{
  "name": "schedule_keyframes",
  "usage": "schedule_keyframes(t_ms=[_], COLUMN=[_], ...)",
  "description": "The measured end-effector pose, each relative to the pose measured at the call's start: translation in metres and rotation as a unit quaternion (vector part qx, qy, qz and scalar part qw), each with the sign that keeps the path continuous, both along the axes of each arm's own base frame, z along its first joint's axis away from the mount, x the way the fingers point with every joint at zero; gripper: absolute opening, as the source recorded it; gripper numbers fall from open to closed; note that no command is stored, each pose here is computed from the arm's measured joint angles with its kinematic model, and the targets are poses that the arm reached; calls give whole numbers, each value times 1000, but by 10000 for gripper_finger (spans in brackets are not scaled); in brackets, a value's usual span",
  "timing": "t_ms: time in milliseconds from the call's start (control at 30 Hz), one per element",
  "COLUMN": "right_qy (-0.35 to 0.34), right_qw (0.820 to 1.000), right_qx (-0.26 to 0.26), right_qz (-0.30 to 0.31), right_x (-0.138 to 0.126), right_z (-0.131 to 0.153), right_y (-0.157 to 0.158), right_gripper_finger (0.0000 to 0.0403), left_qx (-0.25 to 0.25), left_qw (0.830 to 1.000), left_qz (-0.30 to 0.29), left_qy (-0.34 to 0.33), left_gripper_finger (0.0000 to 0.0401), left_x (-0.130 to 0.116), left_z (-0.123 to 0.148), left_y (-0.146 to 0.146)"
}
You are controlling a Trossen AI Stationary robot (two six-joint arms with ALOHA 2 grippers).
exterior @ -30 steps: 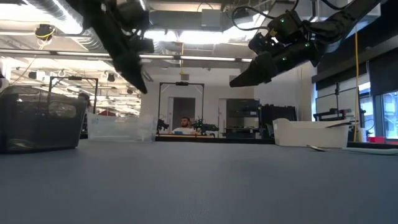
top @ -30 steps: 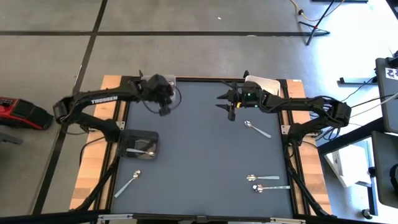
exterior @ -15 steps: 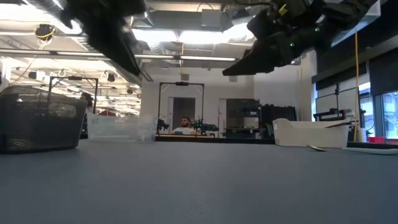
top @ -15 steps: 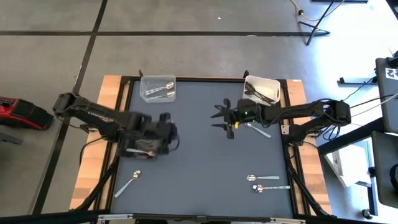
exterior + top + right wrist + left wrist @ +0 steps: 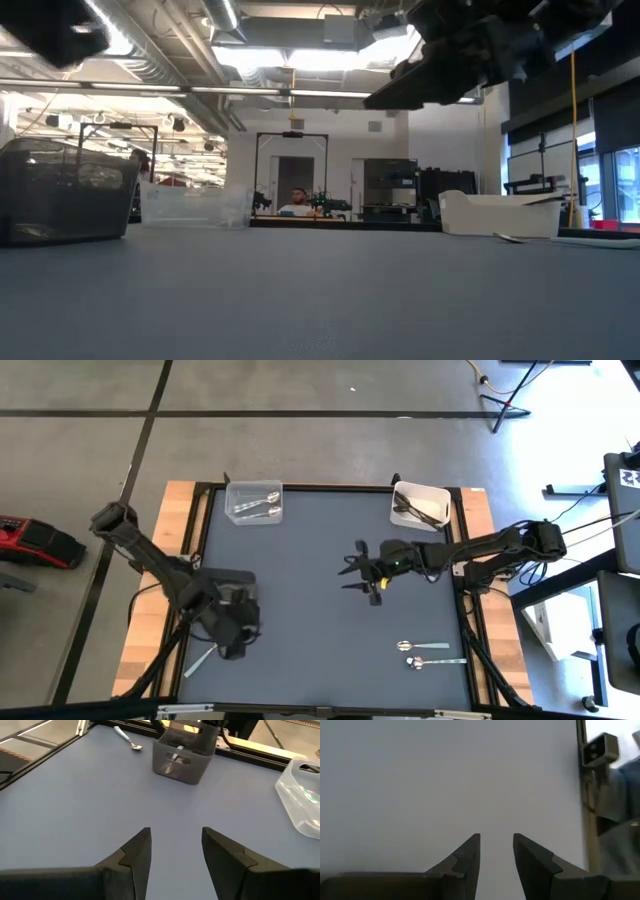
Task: Sort silverware by color (type)
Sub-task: Put the blue spoon into the black bin
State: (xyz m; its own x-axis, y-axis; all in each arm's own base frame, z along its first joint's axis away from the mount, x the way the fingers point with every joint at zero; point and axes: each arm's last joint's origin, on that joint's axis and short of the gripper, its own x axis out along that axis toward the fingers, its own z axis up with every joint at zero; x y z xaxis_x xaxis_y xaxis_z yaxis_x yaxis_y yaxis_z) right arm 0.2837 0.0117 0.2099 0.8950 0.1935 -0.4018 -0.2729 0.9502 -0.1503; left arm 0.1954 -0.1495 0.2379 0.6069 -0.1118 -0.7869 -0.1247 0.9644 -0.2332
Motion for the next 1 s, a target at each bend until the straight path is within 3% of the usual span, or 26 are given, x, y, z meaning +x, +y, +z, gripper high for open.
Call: schedule_keyframes(t_ms=[200,400,633,833,1000], right_qy=[2,17,48,54,54], right_qw=[1000,1000,998,997,997], right_qx=[6,15,35,47,47], right_qz=[7,6,-5,-12,-11], right_x=[0,-1,-4,-4,-4], right_z=[0,-2,-7,-7,-7], right_y=[6,7,6,6,6], right_gripper_finger=[165,165,165,165,165], left_qx=[-92,-136,-132,-116,-83], left_qw=[989,966,930,887,876], left_qz=[97,182,259,304,313], left_qy=[64,120,223,329,358], left_gripper_finger=[111,111,111,111,111], left_x=[-32,-62,-75,-76,-75], left_z=[-5,-12,-40,-66,-82], left_y=[-24,-39,-59,-71,-74])
